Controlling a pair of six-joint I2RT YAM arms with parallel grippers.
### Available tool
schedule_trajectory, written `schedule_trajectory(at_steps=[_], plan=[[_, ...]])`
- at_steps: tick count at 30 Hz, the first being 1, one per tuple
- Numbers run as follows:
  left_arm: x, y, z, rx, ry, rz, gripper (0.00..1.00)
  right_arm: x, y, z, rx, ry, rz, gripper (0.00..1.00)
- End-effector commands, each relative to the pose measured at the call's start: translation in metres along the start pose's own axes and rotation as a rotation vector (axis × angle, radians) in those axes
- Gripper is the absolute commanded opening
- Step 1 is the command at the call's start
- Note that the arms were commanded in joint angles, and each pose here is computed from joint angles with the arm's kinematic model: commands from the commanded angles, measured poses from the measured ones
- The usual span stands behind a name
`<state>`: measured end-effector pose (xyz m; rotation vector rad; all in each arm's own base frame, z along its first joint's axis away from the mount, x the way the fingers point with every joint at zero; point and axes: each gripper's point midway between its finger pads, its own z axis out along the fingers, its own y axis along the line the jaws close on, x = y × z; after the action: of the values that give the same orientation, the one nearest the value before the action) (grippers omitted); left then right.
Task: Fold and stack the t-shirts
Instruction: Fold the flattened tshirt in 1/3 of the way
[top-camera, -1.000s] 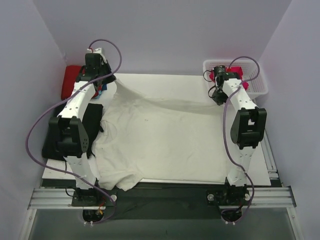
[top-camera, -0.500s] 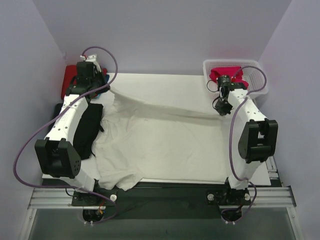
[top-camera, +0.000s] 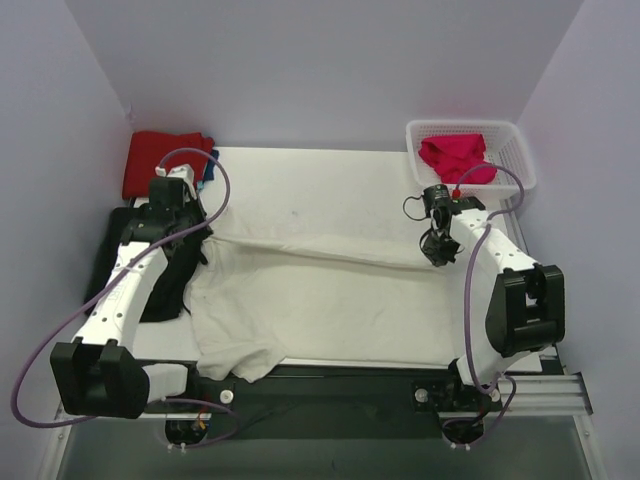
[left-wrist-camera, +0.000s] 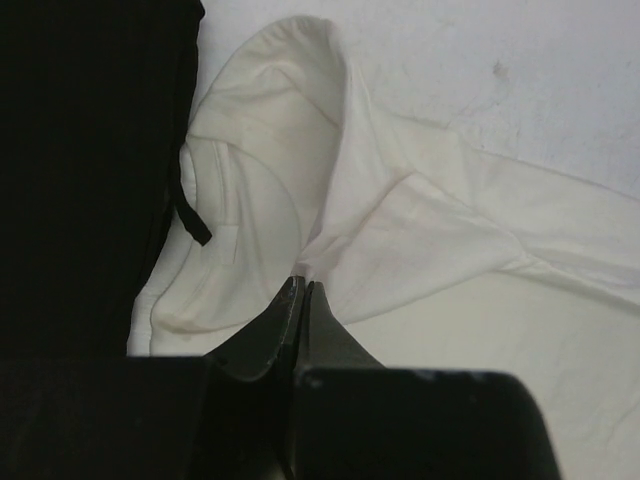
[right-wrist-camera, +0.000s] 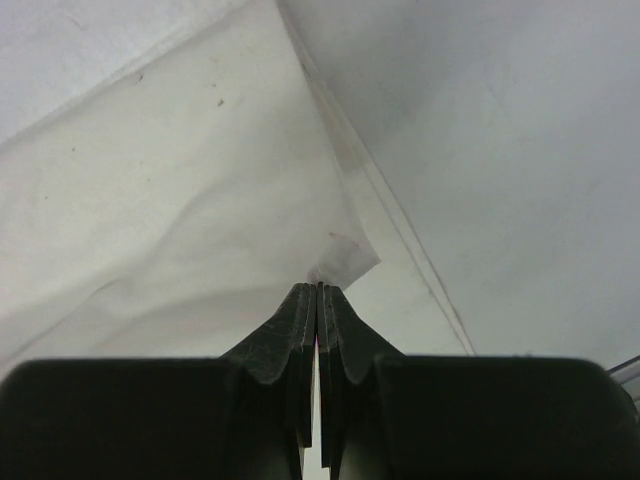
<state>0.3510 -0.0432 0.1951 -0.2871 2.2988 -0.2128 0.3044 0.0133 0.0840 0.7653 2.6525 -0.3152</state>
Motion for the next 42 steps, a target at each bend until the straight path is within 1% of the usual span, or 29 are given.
schedule_trajectory(at_steps=[1,3,6,10,14,18,22,23,24,25,27,28,29,31,35,36,38,39,41,42], plan=[[0.022,0.013,-0.01,-0.036,0.021,-0.021,0.0,0.02,-0.008,-0.002,0.033,0.019,-0.013,0.0],[0.045,0.02,-0.007,-0.053,0.069,-0.036,0.0,0.03,-0.011,0.004,0.052,0.043,-0.025,0.0],[0.063,0.024,-0.009,-0.06,0.095,-0.053,0.0,0.04,-0.012,0.011,0.066,0.064,-0.037,0.0],[0.096,0.037,-0.009,-0.095,0.149,-0.074,0.0,0.047,-0.014,0.017,0.078,0.081,-0.042,0.0],[0.12,0.041,-0.011,-0.101,0.195,-0.106,0.0,0.051,-0.015,0.02,0.092,0.091,-0.046,0.0],[0.126,0.04,-0.015,-0.11,0.191,-0.102,0.0,0.054,-0.017,0.023,0.103,0.101,-0.05,0.0],[0.134,0.042,-0.013,-0.131,0.235,-0.122,0.0,0.059,-0.018,0.027,0.111,0.122,-0.059,0.0],[0.137,0.041,-0.013,-0.138,0.247,-0.132,0.02,0.06,-0.018,0.027,0.113,0.126,-0.061,0.0],[0.134,0.043,-0.014,-0.157,0.243,-0.136,0.18,0.062,-0.018,0.028,0.111,0.136,-0.065,0.07],[0.138,0.046,-0.017,-0.183,0.261,-0.141,0.24,0.064,-0.018,0.027,0.113,0.141,-0.07,0.13],[0.136,0.053,-0.022,-0.243,0.248,-0.166,0.37,0.066,-0.021,0.026,0.118,0.141,-0.069,0.25],[0.133,0.055,-0.029,-0.261,0.238,-0.177,0.45,0.067,-0.021,0.025,0.118,0.142,-0.069,0.34],[0.131,0.055,-0.031,-0.273,0.222,-0.203,0.48,0.068,-0.022,0.022,0.119,0.135,-0.07,0.38],[0.124,0.06,-0.04,-0.305,0.179,-0.224,0.5,0.069,-0.023,0.019,0.121,0.128,-0.073,0.43],[0.105,0.05,-0.036,-0.25,0.098,-0.241,0.52,0.063,-0.019,0.013,0.112,0.096,-0.072,0.44],[0.104,0.044,-0.029,-0.222,0.112,-0.238,0.52,0.053,-0.015,0.01,0.105,0.07,-0.068,0.44],[0.087,0.032,-0.017,-0.171,0.08,-0.233,0.52,0.043,-0.008,0.01,0.104,0.052,-0.08,0.44],[0.087,0.027,-0.005,-0.156,0.112,-0.226,0.52,0.03,0.0,0.006,0.087,0.031,-0.08,0.44],[0.064,0.014,0.007,-0.12,0.084,-0.223,0.52,0.02,0.008,0.01,0.087,0.03,-0.088,0.44],[0.067,0.011,0.021,-0.119,0.123,-0.217,0.52,0.017,0.013,0.012,0.082,0.035,-0.092,0.44]])
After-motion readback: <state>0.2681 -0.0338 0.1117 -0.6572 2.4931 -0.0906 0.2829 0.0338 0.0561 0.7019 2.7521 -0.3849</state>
